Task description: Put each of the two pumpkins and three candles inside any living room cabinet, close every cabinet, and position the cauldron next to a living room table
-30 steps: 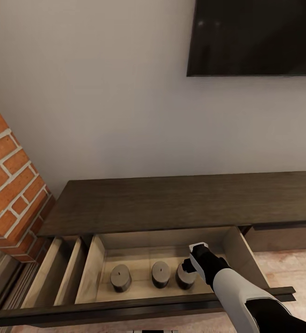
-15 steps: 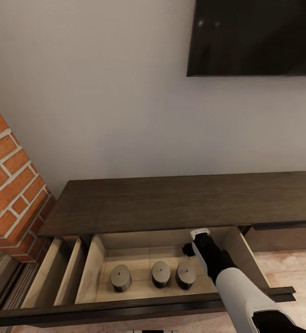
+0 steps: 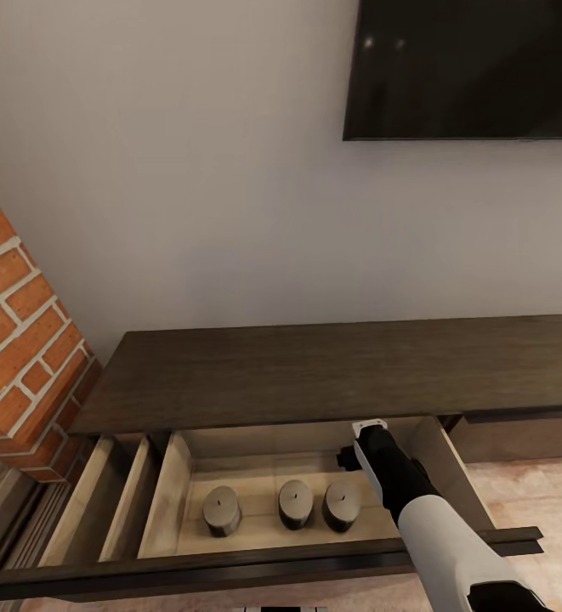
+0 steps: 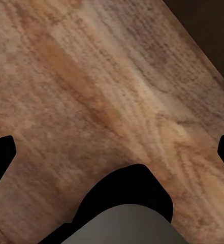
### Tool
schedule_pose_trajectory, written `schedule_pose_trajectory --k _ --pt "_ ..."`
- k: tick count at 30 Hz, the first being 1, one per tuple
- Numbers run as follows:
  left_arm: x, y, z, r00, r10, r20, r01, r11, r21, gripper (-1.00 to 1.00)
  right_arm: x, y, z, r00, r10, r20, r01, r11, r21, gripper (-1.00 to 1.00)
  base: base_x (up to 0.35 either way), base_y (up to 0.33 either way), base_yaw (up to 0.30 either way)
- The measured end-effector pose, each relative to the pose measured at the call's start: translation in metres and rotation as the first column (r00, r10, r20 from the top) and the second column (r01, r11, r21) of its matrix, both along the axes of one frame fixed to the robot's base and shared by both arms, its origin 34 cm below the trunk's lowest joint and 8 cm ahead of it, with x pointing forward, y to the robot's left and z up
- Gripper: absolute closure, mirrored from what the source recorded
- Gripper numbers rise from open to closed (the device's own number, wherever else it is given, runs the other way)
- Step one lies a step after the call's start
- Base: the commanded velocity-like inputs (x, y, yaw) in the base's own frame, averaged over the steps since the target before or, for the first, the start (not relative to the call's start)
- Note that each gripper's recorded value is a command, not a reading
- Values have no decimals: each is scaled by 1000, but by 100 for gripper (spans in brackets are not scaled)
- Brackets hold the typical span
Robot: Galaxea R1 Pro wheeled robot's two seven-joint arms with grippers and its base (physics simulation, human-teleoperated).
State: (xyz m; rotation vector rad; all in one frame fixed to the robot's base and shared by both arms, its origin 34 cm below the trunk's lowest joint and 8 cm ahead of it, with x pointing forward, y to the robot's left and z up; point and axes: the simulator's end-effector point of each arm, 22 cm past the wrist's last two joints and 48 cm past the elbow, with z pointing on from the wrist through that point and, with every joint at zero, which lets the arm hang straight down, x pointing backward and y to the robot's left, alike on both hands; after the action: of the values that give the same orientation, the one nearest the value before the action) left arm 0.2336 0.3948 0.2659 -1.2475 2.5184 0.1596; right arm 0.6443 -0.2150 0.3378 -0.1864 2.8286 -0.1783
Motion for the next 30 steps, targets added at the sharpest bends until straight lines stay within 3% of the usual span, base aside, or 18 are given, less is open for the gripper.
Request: schedule_pose_trajectory --k 23,30 --pt "0 0 0 1000 0 0 0 1000 0 -100 -5 2 -2 1000 -15 -25 15 1000 19 -100 -72 0 0" --pt "-1 1 -1 1000 0 -2 0 1000 1 -100 12 4 19 998 -29 53 27 999 47 -100 -2 0 0"
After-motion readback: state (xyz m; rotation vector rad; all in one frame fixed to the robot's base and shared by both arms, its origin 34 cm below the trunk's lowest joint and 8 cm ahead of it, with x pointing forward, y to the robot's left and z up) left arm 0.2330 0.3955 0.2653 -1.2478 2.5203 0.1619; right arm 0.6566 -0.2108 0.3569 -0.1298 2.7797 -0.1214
